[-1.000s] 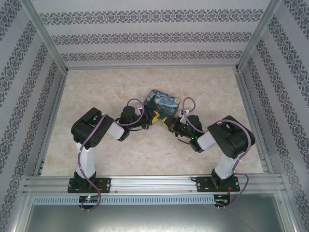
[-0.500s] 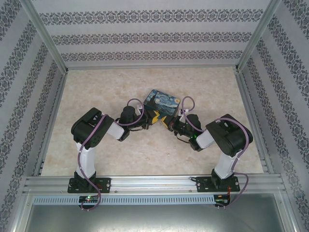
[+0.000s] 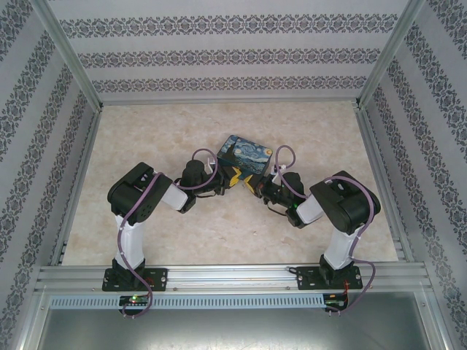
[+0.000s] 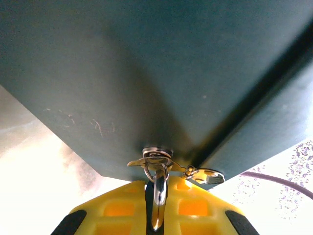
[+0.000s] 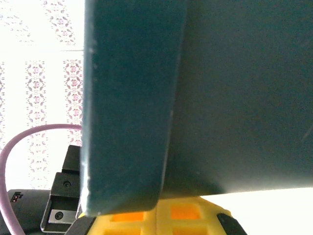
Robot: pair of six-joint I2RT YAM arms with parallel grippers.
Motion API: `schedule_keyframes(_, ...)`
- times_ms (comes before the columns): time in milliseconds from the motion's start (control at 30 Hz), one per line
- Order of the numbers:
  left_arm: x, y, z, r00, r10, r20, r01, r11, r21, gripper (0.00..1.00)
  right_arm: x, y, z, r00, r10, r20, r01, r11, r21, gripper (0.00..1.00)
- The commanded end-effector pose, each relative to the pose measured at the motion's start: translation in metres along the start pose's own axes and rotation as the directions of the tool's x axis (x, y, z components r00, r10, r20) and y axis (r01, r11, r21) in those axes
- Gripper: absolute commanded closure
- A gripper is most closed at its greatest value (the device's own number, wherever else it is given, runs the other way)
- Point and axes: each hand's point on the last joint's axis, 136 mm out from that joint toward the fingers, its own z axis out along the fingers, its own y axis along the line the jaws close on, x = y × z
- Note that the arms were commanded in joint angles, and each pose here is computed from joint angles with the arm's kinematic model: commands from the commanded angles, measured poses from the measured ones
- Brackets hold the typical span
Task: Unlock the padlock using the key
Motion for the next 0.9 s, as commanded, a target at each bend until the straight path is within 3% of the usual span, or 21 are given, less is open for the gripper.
schedule_keyframes(0, 0.007, -0.029, 0.002, 0.998, 0.068, -0.014, -0.067, 0.993, 0.094, 1.00, -0.007, 0.019, 0.000, 0.999, -0.030, 0.016, 0.031, 0.997, -0.069, 1.00)
schedule_keyframes(867, 0.010, -0.028, 0.004, 0.997, 0.069, -0.026, -0.066, 0.993, 0.094, 1.00, -0.007, 0.022, 0.015, 1.000, -0.018, -0.005, 0.017, 0.996, -0.087, 1.00)
